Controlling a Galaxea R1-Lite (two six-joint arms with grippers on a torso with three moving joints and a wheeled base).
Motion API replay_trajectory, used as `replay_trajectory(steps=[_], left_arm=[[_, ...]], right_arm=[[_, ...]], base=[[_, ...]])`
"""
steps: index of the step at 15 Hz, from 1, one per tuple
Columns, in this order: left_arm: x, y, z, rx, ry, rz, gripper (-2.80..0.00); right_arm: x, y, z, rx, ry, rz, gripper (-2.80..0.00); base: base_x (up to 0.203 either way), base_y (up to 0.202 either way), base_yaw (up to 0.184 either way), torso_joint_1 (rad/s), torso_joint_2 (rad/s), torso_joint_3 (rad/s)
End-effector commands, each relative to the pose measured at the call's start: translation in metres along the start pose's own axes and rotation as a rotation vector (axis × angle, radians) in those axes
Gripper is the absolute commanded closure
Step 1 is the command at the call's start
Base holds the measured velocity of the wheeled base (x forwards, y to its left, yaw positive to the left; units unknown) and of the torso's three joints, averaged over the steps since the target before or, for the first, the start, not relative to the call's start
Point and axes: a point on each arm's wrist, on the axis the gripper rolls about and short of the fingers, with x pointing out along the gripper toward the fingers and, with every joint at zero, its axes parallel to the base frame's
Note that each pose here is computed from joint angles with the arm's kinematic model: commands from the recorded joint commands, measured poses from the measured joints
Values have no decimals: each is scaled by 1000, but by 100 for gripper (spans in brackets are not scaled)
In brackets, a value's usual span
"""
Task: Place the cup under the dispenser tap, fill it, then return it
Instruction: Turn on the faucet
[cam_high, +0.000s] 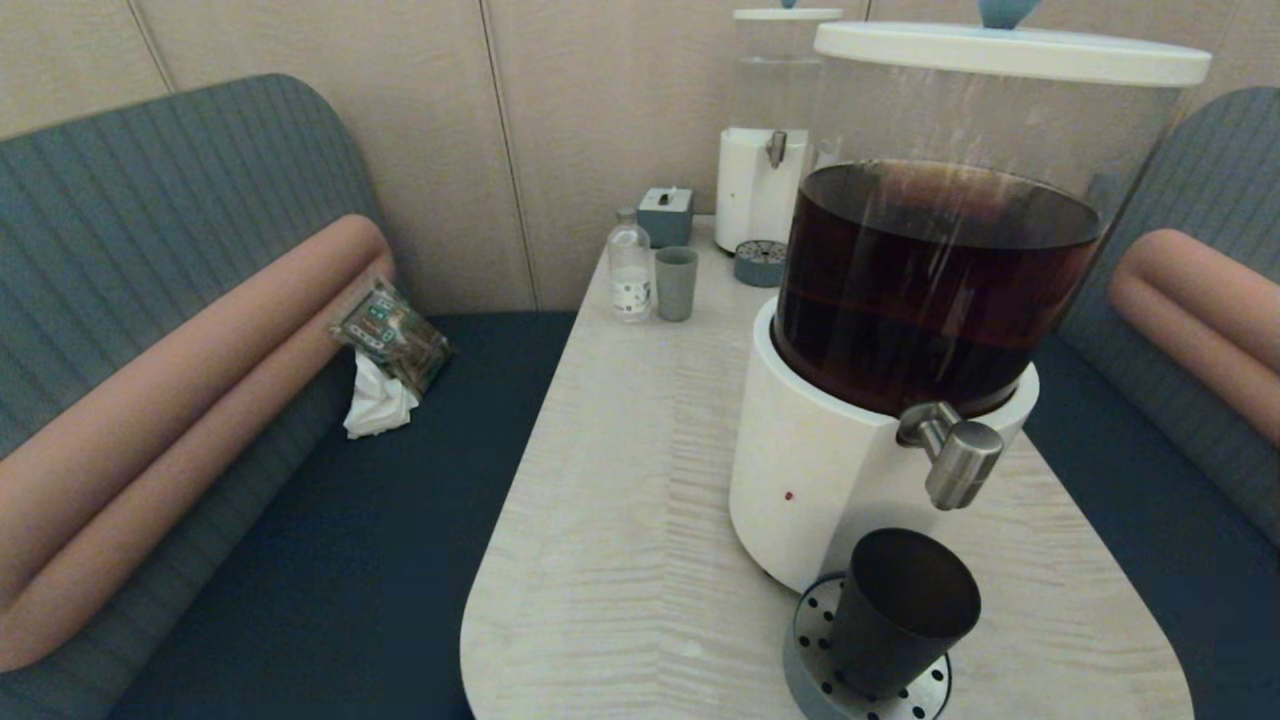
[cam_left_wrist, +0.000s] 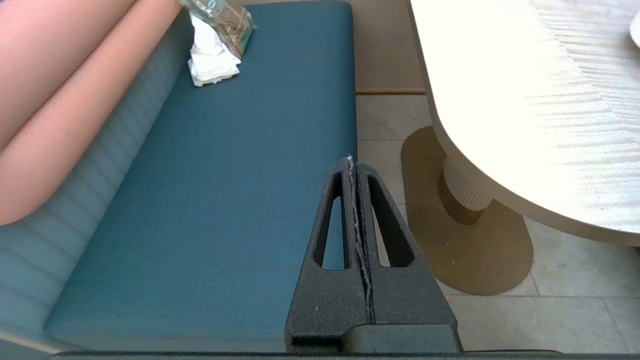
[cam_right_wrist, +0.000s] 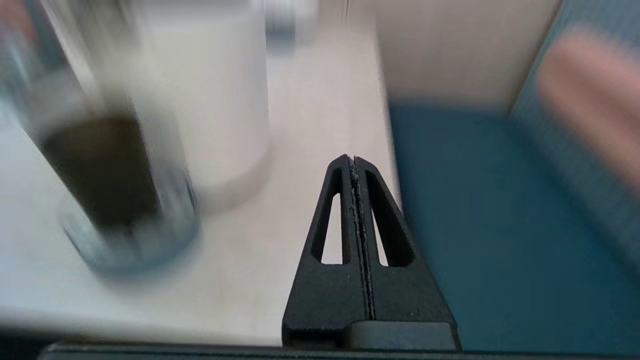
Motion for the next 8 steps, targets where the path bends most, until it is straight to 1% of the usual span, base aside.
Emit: replay_trajectory(steps=[1,2,3,4,5,6,8], left_arm=[[0,0,0,0,1,0,0],[0,0,0,0,1,0,0],[0,0,0,0,0,0,0],[0,0,0,0,0,0,0],[0,0,0,0,0,0,0],[0,0,0,0,0,0,0],[0,0,0,0,1,0,0]], right_arm=[[-14,-1,56,10,-102,4,0],[-20,-1,89,17,-144,11,0],[-19,-1,122,22,-164,19,0],[-9,-1,151,26,-158,26,0],[3,0,172,28,-145,34,0],[20,1,188,29,-113,47,0],[62,2,204,36,-3,73,0]], base=[[0,0,0,0,0,0],[0,0,0,0,0,0],[0,0,0,0,0,0],[0,0,0,0,0,0],[0,0,0,0,0,0],[0,0,0,0,0,0],[0,0,0,0,0,0]])
